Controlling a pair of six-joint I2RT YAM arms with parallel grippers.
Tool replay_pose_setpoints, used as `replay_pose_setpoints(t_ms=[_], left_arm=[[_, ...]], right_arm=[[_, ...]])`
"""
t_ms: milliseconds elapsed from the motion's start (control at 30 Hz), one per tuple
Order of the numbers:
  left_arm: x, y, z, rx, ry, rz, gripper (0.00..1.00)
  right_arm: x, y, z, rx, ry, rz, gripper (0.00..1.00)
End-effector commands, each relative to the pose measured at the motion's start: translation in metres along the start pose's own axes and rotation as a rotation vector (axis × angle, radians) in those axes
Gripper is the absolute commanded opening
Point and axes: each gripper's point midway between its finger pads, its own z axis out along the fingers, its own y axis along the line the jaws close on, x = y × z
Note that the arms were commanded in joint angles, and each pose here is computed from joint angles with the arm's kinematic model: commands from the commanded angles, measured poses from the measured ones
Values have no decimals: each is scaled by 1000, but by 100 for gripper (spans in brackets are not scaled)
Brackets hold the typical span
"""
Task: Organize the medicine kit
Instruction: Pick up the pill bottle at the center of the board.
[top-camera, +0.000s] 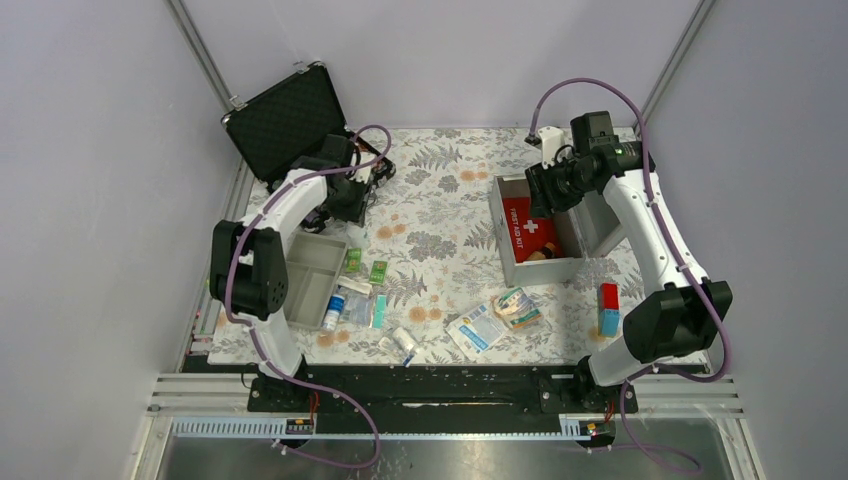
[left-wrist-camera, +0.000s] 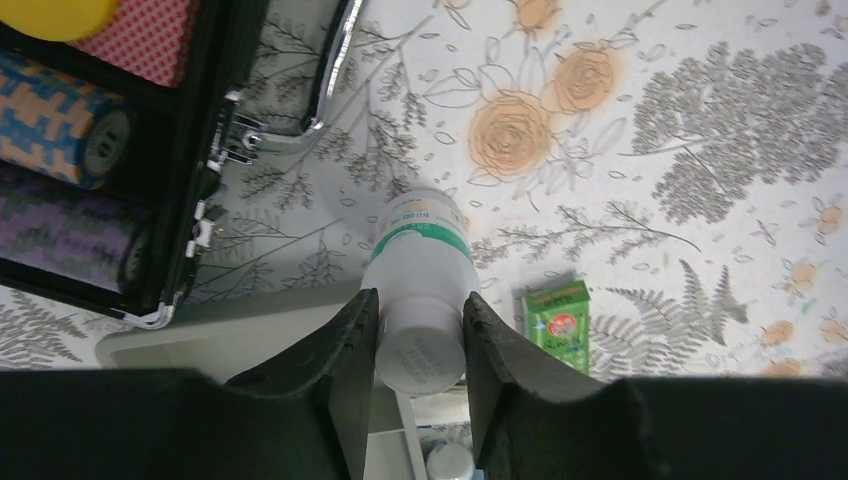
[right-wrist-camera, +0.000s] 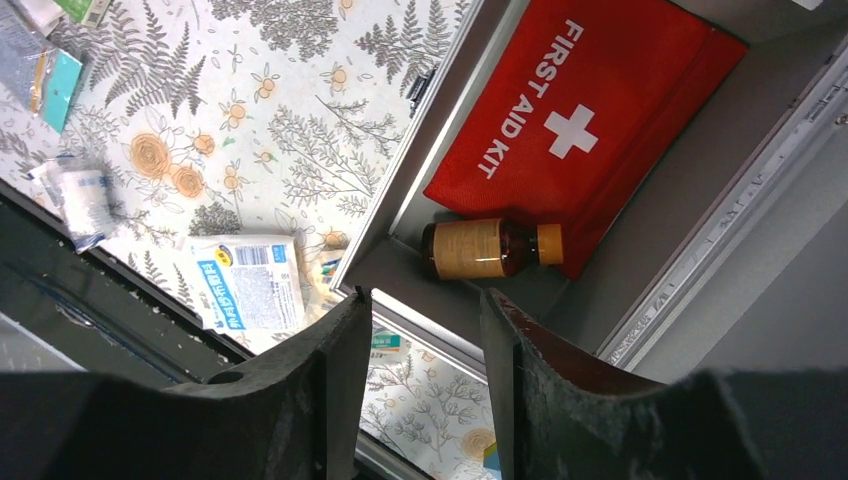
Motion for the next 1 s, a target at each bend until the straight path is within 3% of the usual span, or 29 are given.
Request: replay_pose_setpoints(t_ms=[0,67,133,167,200,300,467,600,967], left_arm=[[-36,-33,-50,175,-134,45,0],[-50,-61,-71,329,-187,55,0],[-64,-86,-94,475,-247,74,0],[-71,-96,-105,530,-274,82,0],[-76,-105,-114,584,-292,87,0],[-88,-127,-138,739,-333,111,0],[-94,-154,-161,963,-325,88,0],[-90,-166,-168,1023,-311,97,0],[-79,-181,-183,1115,-294,98,0]], right_arm=[[-18,26,-13,-116,-82,-60,52],[-24,40,-17,-184,-123,-87,56],[-35,52,-18,-224,-179,-117,76],[-42,57,-17,-227,-218,-138,91],[-49,62,-18,-232,-263,-171,98],[-65,84,-14,-246,-350,-290,99],[-83,116,9,-314,-338,-450,99],[-104,136,22,-335,-351,-539,89],[-108,181,49,-438,-307,-650,79]])
